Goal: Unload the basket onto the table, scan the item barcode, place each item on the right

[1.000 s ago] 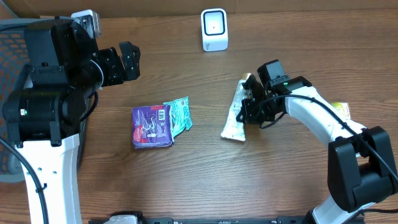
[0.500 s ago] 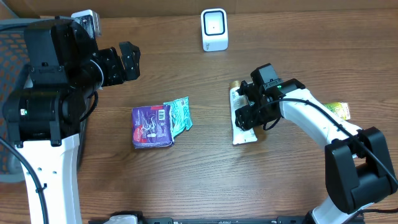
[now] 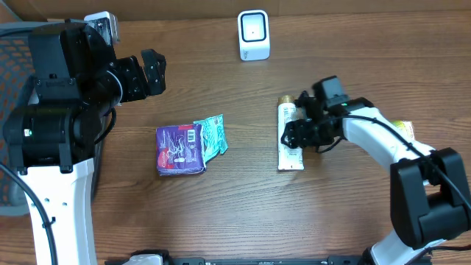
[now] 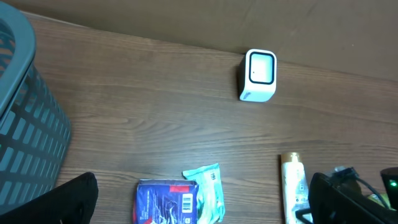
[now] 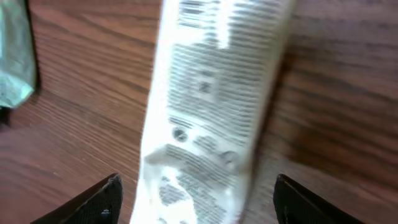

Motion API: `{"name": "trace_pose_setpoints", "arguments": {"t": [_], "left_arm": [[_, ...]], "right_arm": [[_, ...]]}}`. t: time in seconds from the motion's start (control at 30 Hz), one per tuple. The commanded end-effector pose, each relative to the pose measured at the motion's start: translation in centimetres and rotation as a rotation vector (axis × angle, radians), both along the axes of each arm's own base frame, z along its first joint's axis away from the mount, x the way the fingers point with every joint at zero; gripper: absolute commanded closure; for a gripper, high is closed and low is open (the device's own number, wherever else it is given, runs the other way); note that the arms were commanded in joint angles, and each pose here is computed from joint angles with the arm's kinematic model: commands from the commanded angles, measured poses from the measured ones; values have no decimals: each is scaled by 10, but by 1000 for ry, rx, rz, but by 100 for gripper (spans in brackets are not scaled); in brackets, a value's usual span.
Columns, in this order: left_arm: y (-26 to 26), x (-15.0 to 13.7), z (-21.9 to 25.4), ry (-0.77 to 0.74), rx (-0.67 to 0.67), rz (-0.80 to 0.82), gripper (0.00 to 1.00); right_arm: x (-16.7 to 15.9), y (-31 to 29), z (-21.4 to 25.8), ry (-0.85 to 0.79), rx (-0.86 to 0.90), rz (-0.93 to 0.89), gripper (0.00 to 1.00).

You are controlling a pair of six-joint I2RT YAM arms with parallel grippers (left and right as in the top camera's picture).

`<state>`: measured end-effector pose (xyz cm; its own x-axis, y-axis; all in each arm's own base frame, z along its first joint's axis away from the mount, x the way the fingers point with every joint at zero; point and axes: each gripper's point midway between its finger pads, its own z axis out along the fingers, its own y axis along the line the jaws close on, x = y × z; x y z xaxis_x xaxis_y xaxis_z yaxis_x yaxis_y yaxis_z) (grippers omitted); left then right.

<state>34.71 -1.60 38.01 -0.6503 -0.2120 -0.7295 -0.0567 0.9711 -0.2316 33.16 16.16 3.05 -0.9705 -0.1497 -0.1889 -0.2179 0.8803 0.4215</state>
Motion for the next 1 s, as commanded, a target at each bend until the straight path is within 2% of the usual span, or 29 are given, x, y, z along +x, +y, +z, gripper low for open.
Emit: {"name": "trace_pose_setpoints", "arguments": {"t": [0.0, 0.3, 0.4, 0.53, 0.6, 0.7, 0.77, 0.97], "left_arm": [[-1, 1, 2, -9, 12, -16, 0], [-1, 1, 2, -9, 12, -16, 0], [-1, 1, 2, -9, 12, -16, 0], [-1, 1, 2, -9, 12, -16, 0], [-1, 1, 2, -9, 12, -16, 1], [-1, 1, 2, -10, 12, -16, 0], [-1, 1, 2, -9, 12, -16, 0], [-1, 1, 2, -9, 12, -16, 0]], "right_arm": [[-9, 2, -4, 72, 200, -43, 24], [-10, 13, -11, 72, 319, -106, 31], [-6, 17, -14, 59, 324, -103, 31], [-1, 21, -29, 71, 314, -126, 37], [0, 23, -40, 93, 315, -146, 48], [-3, 22, -50, 119, 308, -150, 81], [-3, 21, -49, 119, 313, -154, 89], [4, 16, -25, 116, 358, -163, 95]]}}
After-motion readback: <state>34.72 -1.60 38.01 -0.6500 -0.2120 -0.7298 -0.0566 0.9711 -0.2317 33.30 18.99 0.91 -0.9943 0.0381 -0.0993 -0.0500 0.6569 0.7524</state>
